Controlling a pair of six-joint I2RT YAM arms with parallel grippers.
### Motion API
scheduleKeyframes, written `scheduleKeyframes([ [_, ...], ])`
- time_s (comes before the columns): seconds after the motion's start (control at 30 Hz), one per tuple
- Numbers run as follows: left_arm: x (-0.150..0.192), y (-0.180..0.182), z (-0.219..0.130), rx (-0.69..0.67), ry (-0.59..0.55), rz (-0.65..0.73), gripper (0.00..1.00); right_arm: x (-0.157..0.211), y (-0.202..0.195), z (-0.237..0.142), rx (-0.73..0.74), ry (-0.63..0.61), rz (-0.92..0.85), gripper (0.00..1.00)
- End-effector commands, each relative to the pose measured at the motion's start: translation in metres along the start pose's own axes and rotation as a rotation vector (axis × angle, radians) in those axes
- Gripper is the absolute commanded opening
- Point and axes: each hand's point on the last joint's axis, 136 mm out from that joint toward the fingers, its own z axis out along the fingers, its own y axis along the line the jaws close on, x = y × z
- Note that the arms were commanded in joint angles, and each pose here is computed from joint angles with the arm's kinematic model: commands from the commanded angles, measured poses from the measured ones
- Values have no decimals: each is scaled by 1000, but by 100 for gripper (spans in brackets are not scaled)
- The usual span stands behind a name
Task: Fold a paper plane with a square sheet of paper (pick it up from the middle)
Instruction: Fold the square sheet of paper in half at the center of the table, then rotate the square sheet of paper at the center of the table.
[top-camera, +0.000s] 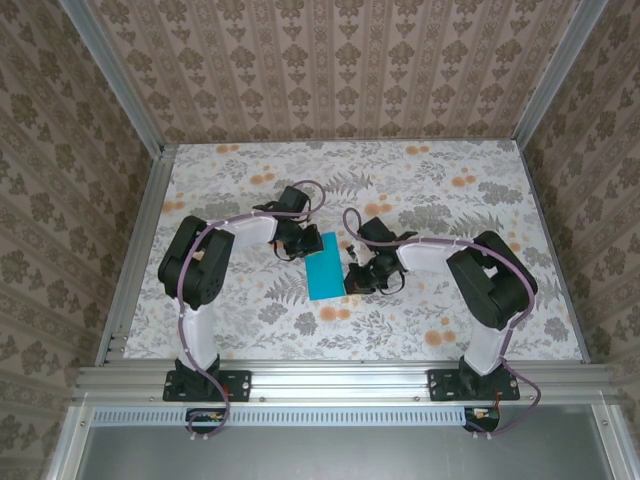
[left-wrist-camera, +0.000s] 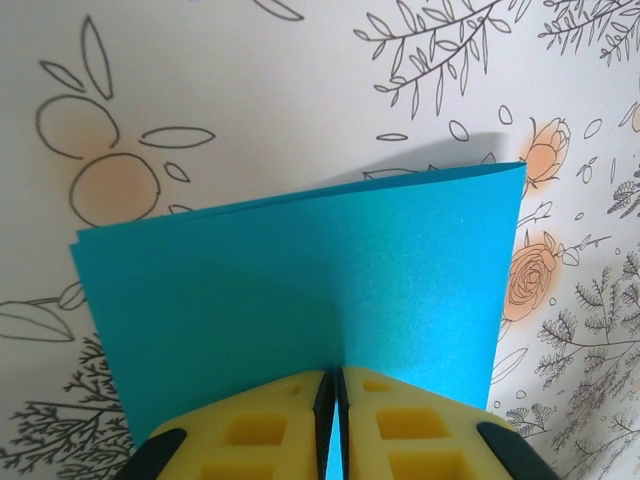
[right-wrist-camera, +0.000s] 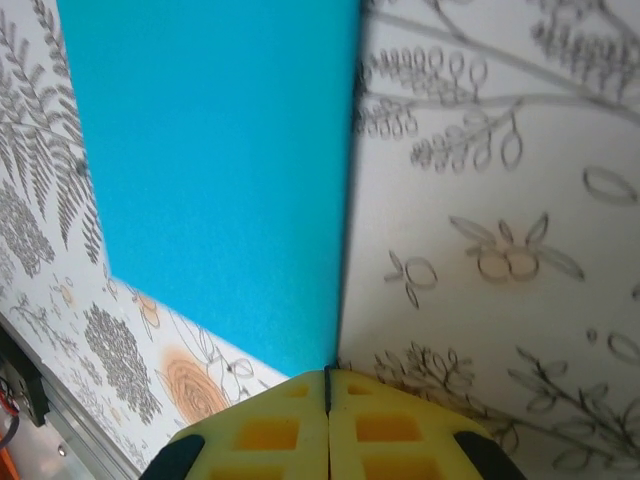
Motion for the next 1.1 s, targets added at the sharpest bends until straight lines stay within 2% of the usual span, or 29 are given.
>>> scheduleKeyframes([
  [0.0,25,38,22,-131,76,-44,15,9,2,-10,23,3,18,9],
  [0.13,17,18,13,-75,55,3,17,-22,25,-31,-22,-134,-43,10],
  [0.27,4,-3,-6,-22,4,46,19,-55,26,-40,1,-238,-57,10],
  [0.43,-12,-22,-47,18,-89,53,24,-93,36,-39,-6,-289,-55,10],
  [0.53,-15,-17,-70,18,-144,17,29,-109,37,-35,23,-290,-58,10],
  [0.83,6,34,-119,-44,-228,-80,48,-131,38,-6,133,-260,-71,9],
  [1.07,22,58,-128,-68,-258,-93,71,-150,22,11,241,-259,-33,12],
])
